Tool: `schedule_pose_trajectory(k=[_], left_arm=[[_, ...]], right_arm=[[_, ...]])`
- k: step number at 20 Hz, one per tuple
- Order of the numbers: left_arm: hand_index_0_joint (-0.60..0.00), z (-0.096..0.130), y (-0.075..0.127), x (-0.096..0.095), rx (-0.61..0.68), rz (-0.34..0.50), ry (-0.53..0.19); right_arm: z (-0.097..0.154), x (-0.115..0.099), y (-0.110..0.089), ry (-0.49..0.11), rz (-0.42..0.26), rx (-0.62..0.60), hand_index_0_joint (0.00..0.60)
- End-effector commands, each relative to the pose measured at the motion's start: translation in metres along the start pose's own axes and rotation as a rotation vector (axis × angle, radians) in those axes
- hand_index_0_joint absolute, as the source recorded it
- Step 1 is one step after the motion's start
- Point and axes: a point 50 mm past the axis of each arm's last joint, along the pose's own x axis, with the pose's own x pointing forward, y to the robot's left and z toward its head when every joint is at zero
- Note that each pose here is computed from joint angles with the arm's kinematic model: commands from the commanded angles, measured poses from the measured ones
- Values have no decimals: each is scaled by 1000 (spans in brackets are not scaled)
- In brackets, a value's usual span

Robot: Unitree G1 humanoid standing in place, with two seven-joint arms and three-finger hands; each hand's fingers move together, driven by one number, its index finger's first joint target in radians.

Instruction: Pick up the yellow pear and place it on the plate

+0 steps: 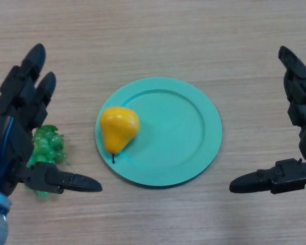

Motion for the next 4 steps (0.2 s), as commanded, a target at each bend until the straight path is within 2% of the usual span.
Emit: schedule_pose_trajectory(k=[1,4], left_arm=[[0,32,10,2,113,14,-220],[0,34,12,4,116,14,-223]], right_arm=[[33,-5,-9,-238,-37,-84,0],[36,-5,-7,-235,-23,-96,0]])
